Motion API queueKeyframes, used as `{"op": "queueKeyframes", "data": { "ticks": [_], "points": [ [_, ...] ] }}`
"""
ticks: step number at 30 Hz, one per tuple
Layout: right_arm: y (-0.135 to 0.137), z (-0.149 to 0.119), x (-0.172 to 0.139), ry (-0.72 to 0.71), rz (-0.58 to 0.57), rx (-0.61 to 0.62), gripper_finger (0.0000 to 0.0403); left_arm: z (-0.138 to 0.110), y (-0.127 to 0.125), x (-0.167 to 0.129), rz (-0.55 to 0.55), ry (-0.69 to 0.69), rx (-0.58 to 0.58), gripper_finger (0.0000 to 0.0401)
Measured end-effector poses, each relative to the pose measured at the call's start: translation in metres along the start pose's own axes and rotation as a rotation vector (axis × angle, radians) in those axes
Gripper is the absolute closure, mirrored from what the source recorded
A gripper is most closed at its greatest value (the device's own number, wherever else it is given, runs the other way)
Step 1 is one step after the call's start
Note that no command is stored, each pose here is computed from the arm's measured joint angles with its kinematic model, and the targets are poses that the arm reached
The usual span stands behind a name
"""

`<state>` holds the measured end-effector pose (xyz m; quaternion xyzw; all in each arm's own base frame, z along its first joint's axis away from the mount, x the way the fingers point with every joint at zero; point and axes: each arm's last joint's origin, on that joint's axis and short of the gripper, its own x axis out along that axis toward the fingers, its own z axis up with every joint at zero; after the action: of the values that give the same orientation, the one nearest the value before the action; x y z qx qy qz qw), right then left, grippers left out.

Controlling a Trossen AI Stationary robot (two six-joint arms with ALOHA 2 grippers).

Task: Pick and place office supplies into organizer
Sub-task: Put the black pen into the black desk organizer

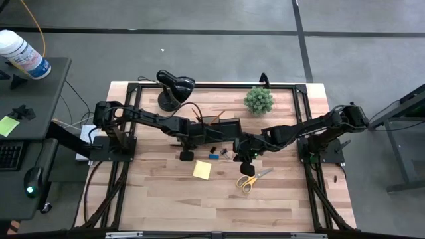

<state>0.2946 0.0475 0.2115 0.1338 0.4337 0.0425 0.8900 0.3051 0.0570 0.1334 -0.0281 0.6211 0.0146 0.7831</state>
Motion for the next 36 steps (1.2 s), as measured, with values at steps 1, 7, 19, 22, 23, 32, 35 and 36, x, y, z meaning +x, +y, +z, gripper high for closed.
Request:
{"op": "queueKeyframes", "data": {
  "ticks": [1,7,19,22,23,32,35,36],
  "points": [
    [0.000,0.000,0.000,0.000,0.000,0.000,0.0392,0.000,0.000,0.000,-0.002,0.000,0.000,0.0384],
    [0.000,0.000,0.000,0.000,0.000,0.000,0.0392,-0.001,-0.001,-0.001,-0.031,-0.002,-0.034,0.0395],
    [-0.001,-0.002,0.000,0.019,-0.006,-0.001,0.0392,0.003,-0.003,-0.032,-0.009,-0.008,-0.047,0.0399],
    [-0.001,-0.003,0.000,0.026,-0.009,-0.004,0.0392,0.010,-0.002,-0.046,0.015,-0.061,-0.043,0.0399],
    [-0.001,-0.003,0.000,0.029,-0.009,-0.007,0.0392,0.012,-0.001,-0.049,0.023,-0.074,-0.041,0.0399],
    [0.000,-0.004,0.000,0.045,0.003,-0.007,0.0392,0.008,-0.014,-0.054,-0.039,-0.006,0.085,0.0401],
    [0.002,-0.007,0.000,0.063,0.003,-0.014,0.0392,0.005,-0.029,-0.053,-0.055,0.036,0.178,0.0399],
    [0.003,-0.007,0.000,0.066,0.004,-0.016,0.0392,0.004,-0.034,-0.053,-0.061,0.046,0.211,0.0398]
  ]
}}
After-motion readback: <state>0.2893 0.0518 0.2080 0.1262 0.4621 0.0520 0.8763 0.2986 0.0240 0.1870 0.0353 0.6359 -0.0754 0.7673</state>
